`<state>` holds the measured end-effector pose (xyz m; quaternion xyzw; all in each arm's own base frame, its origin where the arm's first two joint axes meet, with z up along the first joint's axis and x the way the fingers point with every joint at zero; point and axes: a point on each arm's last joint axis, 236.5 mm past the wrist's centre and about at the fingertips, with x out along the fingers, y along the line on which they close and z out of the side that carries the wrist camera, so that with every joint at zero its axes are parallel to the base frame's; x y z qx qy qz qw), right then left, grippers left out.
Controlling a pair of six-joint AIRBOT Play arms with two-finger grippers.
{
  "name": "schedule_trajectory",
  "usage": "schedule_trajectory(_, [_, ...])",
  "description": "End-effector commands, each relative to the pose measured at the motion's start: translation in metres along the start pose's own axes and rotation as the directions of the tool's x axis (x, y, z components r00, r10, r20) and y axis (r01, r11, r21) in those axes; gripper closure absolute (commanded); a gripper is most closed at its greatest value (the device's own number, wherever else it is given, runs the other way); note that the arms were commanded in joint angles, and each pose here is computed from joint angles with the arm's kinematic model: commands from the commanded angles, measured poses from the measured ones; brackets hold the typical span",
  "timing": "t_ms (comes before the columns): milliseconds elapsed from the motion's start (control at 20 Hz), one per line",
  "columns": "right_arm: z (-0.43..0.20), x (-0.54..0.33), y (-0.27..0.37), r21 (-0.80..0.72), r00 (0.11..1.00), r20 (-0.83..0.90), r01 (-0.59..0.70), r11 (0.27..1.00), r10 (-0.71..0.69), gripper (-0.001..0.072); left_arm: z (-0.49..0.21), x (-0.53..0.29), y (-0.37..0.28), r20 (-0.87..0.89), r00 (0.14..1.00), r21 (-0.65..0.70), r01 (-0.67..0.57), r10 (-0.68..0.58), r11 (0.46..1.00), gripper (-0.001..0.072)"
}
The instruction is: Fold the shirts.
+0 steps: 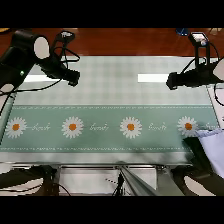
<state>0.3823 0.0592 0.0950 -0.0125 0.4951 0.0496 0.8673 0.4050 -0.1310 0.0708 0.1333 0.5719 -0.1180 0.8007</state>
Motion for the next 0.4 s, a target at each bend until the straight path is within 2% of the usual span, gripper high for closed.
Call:
schedule_trajectory(0, [0.0, 0.0, 0.001, -0.002, 1.0, 0.0, -0.001, 1.0, 0.001, 0.0106, 0.0, 0.002, 0.0, -0.006, 1.0, 0.0, 0.0, 0.0, 1.0, -0.0008])
schedule_trajectory(350, [0.0, 0.0, 0.001, -0.002, 1.0, 0.0, -0.001, 1.0, 0.001, 0.0106, -0.002, 0.013, -0.001, -0.03, 1.0, 0.002, 0.001, -0.001, 1.0, -0.0009])
